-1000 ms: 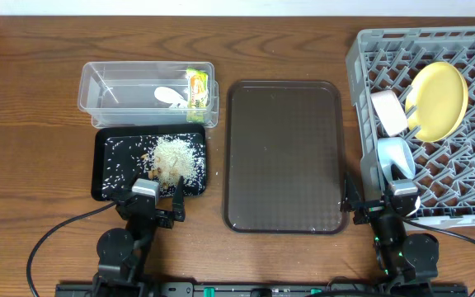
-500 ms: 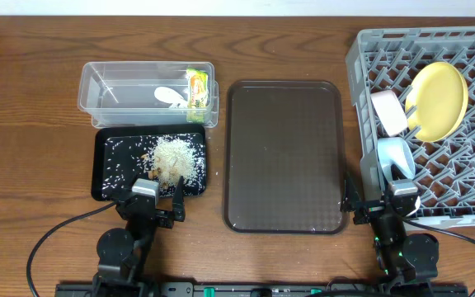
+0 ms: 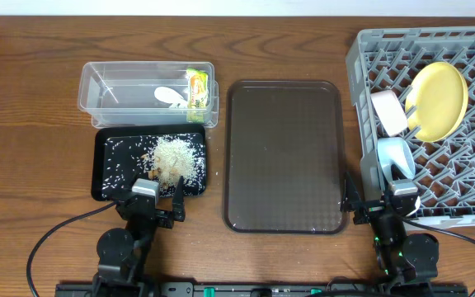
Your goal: Sort waste into correct bins and load items into the dishwasher rack
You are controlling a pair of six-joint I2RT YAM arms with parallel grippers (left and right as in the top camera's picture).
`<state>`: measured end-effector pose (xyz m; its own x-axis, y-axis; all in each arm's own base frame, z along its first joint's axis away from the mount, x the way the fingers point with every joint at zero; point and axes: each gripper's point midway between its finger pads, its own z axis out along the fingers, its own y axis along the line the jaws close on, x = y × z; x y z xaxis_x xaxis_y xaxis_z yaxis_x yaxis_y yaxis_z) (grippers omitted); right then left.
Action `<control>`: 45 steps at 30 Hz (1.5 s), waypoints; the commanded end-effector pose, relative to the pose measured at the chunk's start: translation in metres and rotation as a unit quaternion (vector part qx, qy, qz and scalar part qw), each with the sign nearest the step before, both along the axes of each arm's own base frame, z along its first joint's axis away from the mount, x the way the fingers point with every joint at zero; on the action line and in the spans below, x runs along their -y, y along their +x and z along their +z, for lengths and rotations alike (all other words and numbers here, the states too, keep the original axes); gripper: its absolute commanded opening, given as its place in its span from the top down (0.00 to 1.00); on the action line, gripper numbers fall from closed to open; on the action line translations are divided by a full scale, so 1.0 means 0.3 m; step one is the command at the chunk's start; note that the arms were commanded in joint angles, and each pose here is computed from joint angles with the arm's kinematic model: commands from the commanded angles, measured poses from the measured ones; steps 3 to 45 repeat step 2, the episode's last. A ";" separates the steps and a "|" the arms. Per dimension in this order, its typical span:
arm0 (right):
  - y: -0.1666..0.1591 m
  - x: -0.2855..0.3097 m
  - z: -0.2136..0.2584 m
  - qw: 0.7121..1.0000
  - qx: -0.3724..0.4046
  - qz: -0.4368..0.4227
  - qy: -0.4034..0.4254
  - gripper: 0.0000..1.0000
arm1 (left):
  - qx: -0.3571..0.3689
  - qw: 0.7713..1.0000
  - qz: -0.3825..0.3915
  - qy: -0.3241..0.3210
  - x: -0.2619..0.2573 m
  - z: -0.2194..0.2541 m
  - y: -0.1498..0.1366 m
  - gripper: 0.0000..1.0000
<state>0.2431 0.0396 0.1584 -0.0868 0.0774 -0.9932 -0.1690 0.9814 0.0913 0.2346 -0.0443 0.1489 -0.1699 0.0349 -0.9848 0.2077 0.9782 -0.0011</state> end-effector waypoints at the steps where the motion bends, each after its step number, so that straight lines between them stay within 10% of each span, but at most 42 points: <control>1: 0.003 0.019 -0.003 1.000 -0.001 -0.013 0.005 0.01 | -0.011 1.000 -0.005 0.005 0.003 -0.040 0.000 0.06; 45: 0.003 0.019 -0.004 1.000 -0.001 -0.013 0.005 0.01 | -0.011 1.000 -0.005 0.005 0.003 -0.040 0.000 0.06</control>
